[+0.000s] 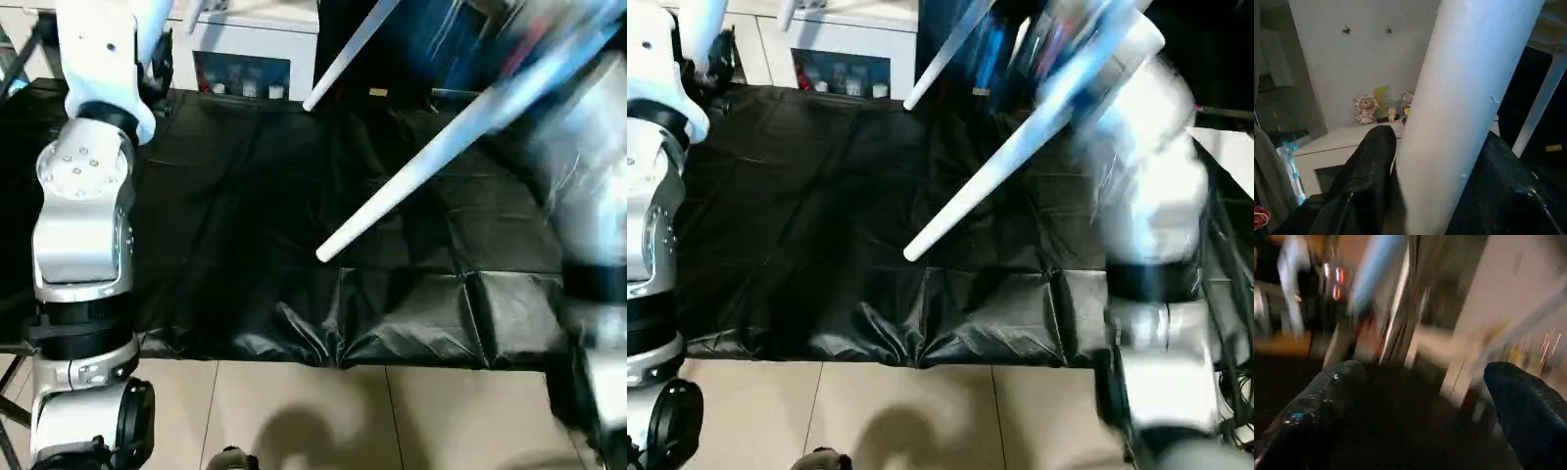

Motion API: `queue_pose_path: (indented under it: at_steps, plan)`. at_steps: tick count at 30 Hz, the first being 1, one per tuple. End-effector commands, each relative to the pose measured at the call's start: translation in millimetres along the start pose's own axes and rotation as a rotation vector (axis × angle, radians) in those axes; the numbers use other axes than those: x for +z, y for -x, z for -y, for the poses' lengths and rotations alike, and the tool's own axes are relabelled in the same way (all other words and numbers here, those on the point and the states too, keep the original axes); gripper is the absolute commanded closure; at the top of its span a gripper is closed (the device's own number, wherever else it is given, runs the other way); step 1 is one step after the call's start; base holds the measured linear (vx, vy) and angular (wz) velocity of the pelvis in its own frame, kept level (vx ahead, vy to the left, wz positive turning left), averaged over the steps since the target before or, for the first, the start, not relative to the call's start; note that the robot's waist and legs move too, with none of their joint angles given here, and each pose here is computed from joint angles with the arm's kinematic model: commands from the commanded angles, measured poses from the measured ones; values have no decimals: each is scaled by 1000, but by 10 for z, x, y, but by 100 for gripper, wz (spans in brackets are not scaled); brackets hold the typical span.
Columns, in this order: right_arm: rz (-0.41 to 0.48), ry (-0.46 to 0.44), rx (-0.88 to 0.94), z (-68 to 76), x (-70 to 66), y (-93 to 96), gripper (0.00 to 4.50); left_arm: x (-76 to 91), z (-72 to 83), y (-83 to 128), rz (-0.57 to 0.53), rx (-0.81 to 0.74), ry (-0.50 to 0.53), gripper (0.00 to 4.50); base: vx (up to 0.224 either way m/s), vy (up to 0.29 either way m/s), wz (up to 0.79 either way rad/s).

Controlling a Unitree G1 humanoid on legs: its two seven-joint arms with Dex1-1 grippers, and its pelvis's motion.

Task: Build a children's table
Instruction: Flip table

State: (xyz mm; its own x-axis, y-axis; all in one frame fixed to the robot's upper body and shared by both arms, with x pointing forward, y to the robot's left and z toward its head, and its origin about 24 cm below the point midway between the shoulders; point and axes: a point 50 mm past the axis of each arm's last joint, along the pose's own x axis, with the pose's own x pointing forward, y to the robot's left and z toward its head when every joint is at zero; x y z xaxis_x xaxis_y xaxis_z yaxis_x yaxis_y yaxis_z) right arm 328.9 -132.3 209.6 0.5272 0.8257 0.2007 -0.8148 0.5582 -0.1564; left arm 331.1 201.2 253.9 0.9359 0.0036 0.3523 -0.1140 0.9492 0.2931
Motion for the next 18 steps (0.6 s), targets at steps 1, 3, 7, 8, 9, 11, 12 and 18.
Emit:
queue_pose_path:
  at_steps: [1, 3, 7, 8, 9, 11, 12, 18]
  plan:
    - [-108, -59, -23, -57, -175, 65, 0, 17, 35, -2, 12, -14, 21, 239, 0, 0, 0]
    - [-229, -131, -42, -127, -444, 182, 0, 13, 38, 0, 11, -19, 17, 241, 0, 0, 0]
    - [-368, -201, -191, -106, -758, 358, 0, 8, 49, 0, 11, -32, 11, 244, 0, 0, 0]
    - [-389, -201, -220, -89, -795, 384, 0, 8, 51, 0, 11, -35, 11, 244, 0, 0, 0]
    - [-397, -206, -234, -80, -808, 393, 0, 8, 52, 0, 11, -35, 10, 246, 0, 0, 0]
    - [-430, -231, -300, -35, -858, 436, 0, 6, 53, -4, 11, -38, 9, 247, 0, 0, 0]
    - [-435, -240, -311, -31, -864, 443, 0, 6, 53, -4, 11, -38, 9, 247, 0, 0, 0]
    - [-451, -281, -416, 41, -895, 456, 0, -1, 54, -1, 10, -39, 7, 250, 0, 0, 0]
